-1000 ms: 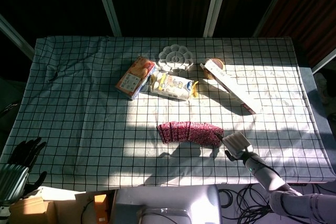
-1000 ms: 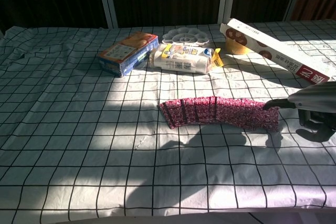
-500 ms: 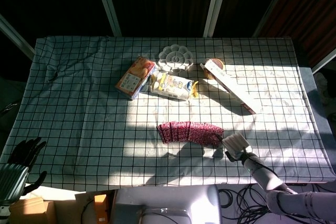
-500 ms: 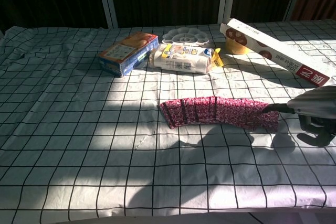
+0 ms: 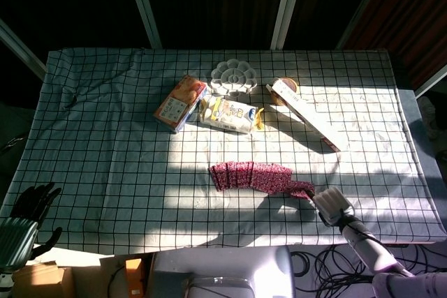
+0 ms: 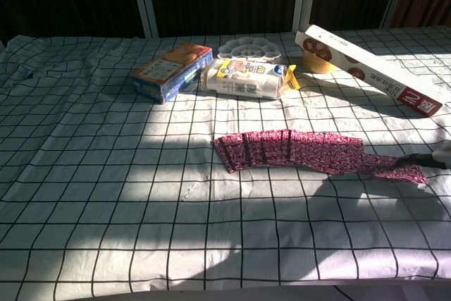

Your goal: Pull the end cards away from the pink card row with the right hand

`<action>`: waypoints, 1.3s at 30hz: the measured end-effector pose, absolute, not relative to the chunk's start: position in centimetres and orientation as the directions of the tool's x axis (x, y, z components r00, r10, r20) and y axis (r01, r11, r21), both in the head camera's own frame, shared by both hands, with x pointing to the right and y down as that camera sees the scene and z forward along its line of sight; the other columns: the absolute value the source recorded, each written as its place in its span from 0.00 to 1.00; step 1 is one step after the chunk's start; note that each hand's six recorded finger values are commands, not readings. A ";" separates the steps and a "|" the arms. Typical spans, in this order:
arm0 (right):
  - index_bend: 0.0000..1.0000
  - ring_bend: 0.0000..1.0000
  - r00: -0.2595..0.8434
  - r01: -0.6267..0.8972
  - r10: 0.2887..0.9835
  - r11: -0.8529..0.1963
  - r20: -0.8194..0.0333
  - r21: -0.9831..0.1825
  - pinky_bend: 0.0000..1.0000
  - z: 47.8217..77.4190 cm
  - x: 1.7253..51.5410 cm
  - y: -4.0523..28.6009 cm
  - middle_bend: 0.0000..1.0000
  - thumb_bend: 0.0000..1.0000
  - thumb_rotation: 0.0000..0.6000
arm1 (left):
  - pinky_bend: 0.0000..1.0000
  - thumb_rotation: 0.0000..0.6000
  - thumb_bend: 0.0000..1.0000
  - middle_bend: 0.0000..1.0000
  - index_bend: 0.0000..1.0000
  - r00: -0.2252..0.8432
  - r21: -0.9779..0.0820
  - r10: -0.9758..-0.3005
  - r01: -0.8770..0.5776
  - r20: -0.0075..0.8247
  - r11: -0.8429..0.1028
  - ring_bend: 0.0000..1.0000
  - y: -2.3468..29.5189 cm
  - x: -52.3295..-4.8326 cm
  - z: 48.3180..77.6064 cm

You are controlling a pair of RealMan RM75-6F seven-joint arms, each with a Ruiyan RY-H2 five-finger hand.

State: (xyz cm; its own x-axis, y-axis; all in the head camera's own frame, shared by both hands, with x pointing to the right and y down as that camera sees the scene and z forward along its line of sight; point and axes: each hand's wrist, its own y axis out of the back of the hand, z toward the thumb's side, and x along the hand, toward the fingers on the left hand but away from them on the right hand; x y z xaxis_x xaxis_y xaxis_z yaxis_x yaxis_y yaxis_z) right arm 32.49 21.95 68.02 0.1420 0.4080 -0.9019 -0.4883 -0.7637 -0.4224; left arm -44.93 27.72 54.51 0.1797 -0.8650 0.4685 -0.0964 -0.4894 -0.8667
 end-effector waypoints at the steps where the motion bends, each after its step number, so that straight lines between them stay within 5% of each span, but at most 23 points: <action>1: 0.11 0.84 0.141 -0.496 0.408 -0.760 -0.902 -0.421 0.85 67.7 32.9 22.4 0.90 0.51 1.00 | 0.00 1.00 0.37 0.00 0.00 0.181 -0.866 -0.864 -0.095 0.470 -0.491 0.00 27.7 -44.9 54.6; 12: 0.12 0.84 0.141 -0.525 0.424 -0.734 -0.895 -0.431 0.85 65.8 35.1 24.7 0.90 0.51 1.00 | 0.00 1.00 0.37 0.00 0.00 0.182 -0.867 -0.865 -0.093 0.469 -0.489 0.00 27.8 -44.8 54.6; 22: 0.10 0.84 0.224 -0.399 0.507 -0.731 -0.832 -0.553 0.85 64.3 32.8 21.2 0.90 0.51 1.00 | 0.00 1.00 0.37 0.00 0.00 0.186 -0.865 -0.861 -0.088 0.474 -0.495 0.00 27.7 -44.6 54.8; 39: 0.11 0.85 0.207 -0.448 0.441 -0.751 -0.873 -0.485 0.86 69.4 26.4 19.1 0.91 0.52 1.00 | 0.00 1.00 0.37 0.00 0.00 0.183 -0.864 -0.861 -0.093 0.474 -0.495 0.00 27.5 -44.9 54.7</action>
State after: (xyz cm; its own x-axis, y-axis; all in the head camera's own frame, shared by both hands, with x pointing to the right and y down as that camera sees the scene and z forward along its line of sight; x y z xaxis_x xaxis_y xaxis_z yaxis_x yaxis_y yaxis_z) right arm 26.40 19.12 69.43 0.2074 0.4409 -0.8733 -0.4480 -0.7507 -0.4855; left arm -44.85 27.49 54.73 0.1832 -0.8611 0.4743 -0.0928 -0.4954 -0.8637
